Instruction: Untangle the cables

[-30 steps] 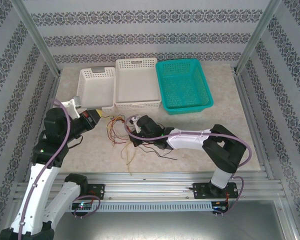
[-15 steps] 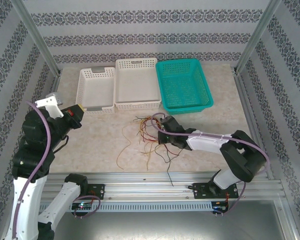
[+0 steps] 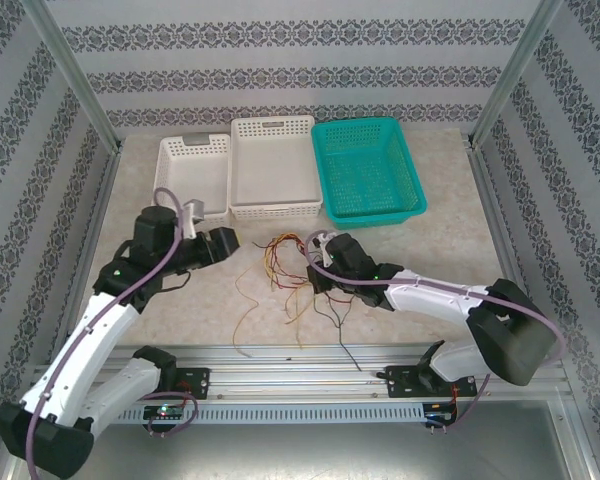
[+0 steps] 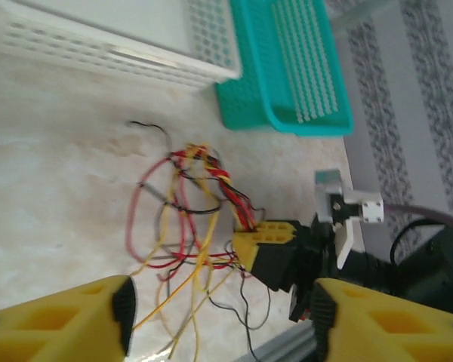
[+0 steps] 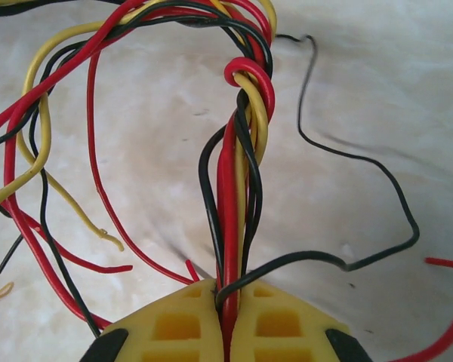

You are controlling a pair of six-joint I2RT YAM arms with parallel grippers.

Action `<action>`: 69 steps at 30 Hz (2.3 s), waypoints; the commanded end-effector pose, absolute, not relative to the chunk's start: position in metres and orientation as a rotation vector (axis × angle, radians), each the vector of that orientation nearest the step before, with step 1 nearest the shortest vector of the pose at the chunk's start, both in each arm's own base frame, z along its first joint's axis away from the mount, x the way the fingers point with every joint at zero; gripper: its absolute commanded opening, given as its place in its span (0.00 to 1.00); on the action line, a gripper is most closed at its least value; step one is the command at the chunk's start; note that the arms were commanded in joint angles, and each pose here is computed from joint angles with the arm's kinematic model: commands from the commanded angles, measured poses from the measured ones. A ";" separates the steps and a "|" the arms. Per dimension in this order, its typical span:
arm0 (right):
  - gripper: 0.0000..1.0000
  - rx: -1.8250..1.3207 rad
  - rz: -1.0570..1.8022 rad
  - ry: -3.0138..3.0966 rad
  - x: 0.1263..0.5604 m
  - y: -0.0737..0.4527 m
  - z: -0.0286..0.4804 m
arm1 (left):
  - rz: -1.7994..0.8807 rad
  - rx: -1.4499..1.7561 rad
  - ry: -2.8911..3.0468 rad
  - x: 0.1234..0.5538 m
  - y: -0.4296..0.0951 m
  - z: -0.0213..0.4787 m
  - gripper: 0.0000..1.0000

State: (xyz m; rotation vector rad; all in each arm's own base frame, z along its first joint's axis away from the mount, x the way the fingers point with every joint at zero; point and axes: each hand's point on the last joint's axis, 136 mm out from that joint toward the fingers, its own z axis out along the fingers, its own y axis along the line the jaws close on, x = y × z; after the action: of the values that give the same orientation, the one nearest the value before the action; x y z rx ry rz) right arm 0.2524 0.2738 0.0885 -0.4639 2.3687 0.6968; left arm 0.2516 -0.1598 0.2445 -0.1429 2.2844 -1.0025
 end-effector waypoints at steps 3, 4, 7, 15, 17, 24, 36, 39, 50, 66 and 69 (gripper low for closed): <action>0.00 -0.584 0.782 2.206 0.250 0.297 0.130 | -1.095 0.065 2.194 0.257 -0.207 0.258 0.70; 0.00 -0.592 0.799 2.183 0.248 0.299 0.136 | -1.090 0.081 2.216 0.258 -0.211 0.252 0.70; 0.00 -0.624 0.853 2.112 0.240 0.301 0.154 | -1.039 0.114 2.279 0.262 -0.214 0.234 0.71; 0.00 -0.747 0.960 1.964 0.213 0.299 0.195 | -0.847 0.148 2.396 0.271 -0.202 0.197 0.71; 0.00 -0.768 0.986 1.955 0.209 0.302 0.198 | -0.862 0.145 2.398 0.274 -0.205 0.195 0.71; 0.00 -0.798 1.000 1.941 0.207 0.305 0.206 | -0.872 0.151 2.407 0.278 -0.210 0.193 0.43; 0.00 -0.532 0.642 2.068 0.248 0.236 0.198 | -0.628 0.193 2.573 0.251 -0.175 0.182 0.00; 0.00 -0.438 0.542 2.115 0.262 0.214 0.189 | -0.528 0.275 2.591 0.248 -0.165 0.188 0.00; 0.00 0.036 0.095 2.193 0.300 0.109 0.184 | -0.579 0.490 2.607 0.219 -0.168 0.196 0.00; 0.55 -0.137 0.655 2.079 0.273 0.167 0.228 | -0.790 0.484 2.561 0.214 -0.204 0.199 0.00; 0.63 -0.178 0.747 2.091 0.265 0.179 0.234 | -0.829 0.409 2.531 0.219 -0.207 0.203 0.00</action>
State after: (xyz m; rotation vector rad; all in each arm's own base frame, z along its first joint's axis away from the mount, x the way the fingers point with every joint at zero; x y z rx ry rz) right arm 0.2721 0.1705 0.2274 -0.1726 2.0874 0.6651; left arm 0.2231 -0.2133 0.2043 0.5169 2.4971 -0.8076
